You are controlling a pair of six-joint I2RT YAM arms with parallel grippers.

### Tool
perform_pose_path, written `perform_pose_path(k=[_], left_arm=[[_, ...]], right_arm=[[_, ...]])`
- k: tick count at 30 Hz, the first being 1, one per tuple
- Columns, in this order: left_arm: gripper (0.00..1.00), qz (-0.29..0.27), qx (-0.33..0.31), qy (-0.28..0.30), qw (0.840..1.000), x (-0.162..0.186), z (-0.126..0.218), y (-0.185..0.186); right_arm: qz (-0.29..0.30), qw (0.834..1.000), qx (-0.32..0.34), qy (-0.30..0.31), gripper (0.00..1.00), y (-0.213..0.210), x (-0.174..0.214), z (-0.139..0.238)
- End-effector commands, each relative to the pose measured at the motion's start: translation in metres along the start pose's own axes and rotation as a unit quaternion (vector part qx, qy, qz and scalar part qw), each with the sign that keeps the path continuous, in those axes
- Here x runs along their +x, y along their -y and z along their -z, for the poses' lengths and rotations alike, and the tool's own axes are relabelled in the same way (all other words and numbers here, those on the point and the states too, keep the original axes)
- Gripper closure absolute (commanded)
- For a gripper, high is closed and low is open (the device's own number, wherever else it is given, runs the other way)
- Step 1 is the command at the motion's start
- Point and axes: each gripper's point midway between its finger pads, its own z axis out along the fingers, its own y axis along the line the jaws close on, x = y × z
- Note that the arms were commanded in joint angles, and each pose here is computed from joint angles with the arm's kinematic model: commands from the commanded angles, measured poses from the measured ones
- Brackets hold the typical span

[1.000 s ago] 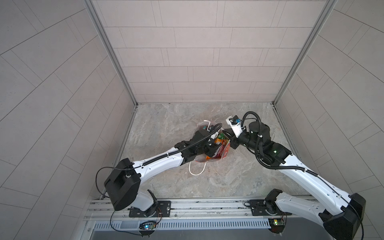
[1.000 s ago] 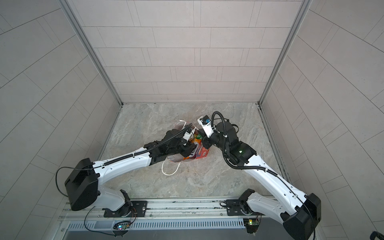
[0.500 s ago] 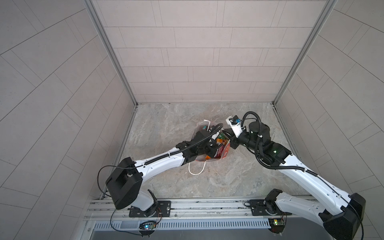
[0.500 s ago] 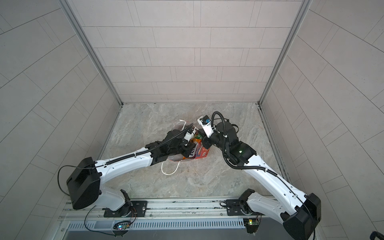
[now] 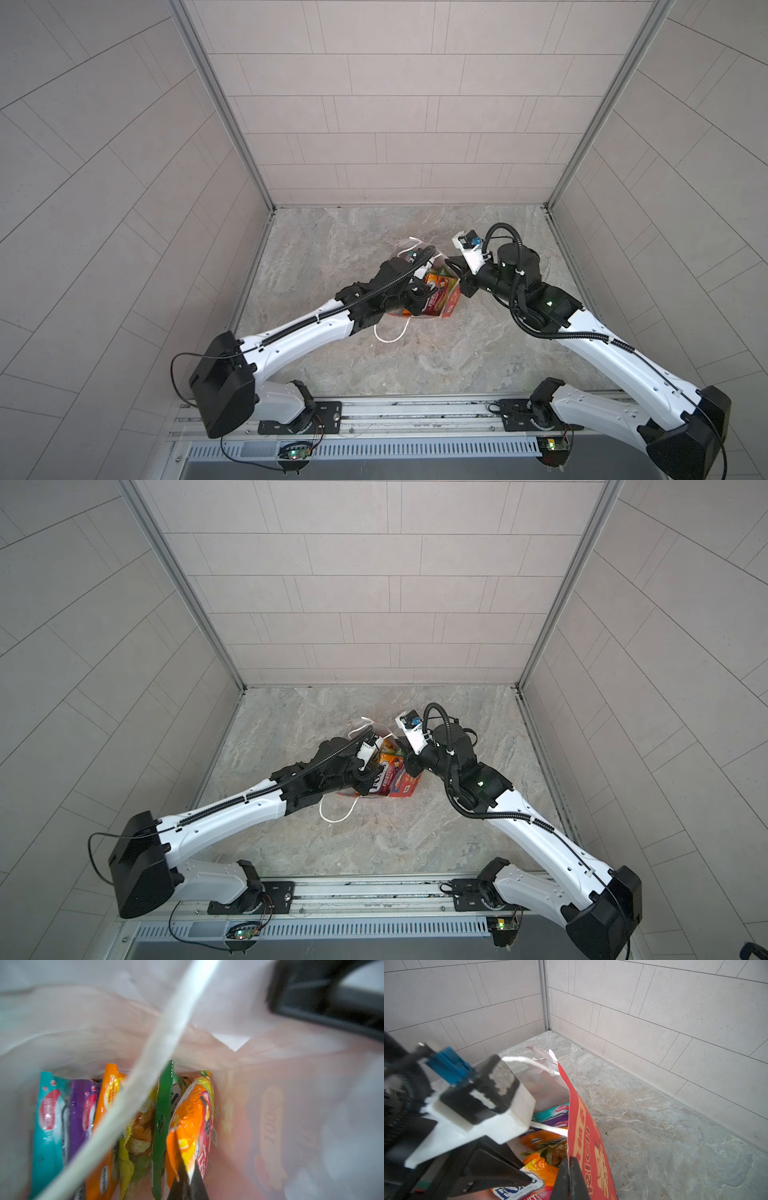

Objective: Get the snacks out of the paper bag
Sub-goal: 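Close the left gripper on the orange FOX'S packet and lift it out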

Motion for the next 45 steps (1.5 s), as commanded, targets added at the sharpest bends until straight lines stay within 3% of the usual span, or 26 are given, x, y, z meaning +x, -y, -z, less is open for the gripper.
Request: perform_pose_path(k=[1,16,21,25,28,32,35,38,41,45], left_arm=[[1.00,-0.023,0.000,0.049,0.999,-0.038,0.031,0.004],[1.00,-0.116,0.008,0.090,0.989,-0.083,0.120,0.019],[1.00,-0.139,-0.069,0.136,0.979,-0.122,0.152,-0.004],[1.00,-0.112,-0.129,0.190,0.967,-0.170,0.199,-0.031],[1.00,-0.091,-0.119,0.235,0.960,-0.197,0.234,-0.041],[1.00,-0.081,-0.148,0.262,0.950,-0.211,0.251,-0.059],[1.00,-0.046,-0.217,0.251,0.942,-0.205,0.249,-0.101],[1.00,0.026,-0.285,0.254,0.924,-0.186,0.242,-0.164],[1.00,0.124,-0.268,0.268,0.917,-0.159,0.227,-0.220],[1.00,0.207,-0.266,0.245,0.909,-0.110,0.196,-0.289]], right_arm=[[0.006,0.999,0.004,0.045,1.00,0.000,-0.022,0.007],[-0.004,0.998,0.036,0.053,1.00,0.011,-0.024,0.011],[-0.008,0.997,0.047,0.057,1.00,0.015,-0.025,0.014],[-0.015,0.996,0.053,0.066,1.00,0.018,-0.028,0.018],[-0.016,0.996,0.050,0.070,1.00,0.017,-0.030,0.020],[-0.018,0.996,0.050,0.070,1.00,0.017,-0.030,0.020],[-0.018,0.996,0.052,0.069,1.00,0.018,-0.028,0.020],[-0.018,0.996,0.054,0.071,1.00,0.018,-0.028,0.021],[-0.017,0.996,0.055,0.071,1.00,0.019,-0.029,0.022],[-0.017,0.996,0.057,0.070,1.00,0.020,-0.028,0.022]])
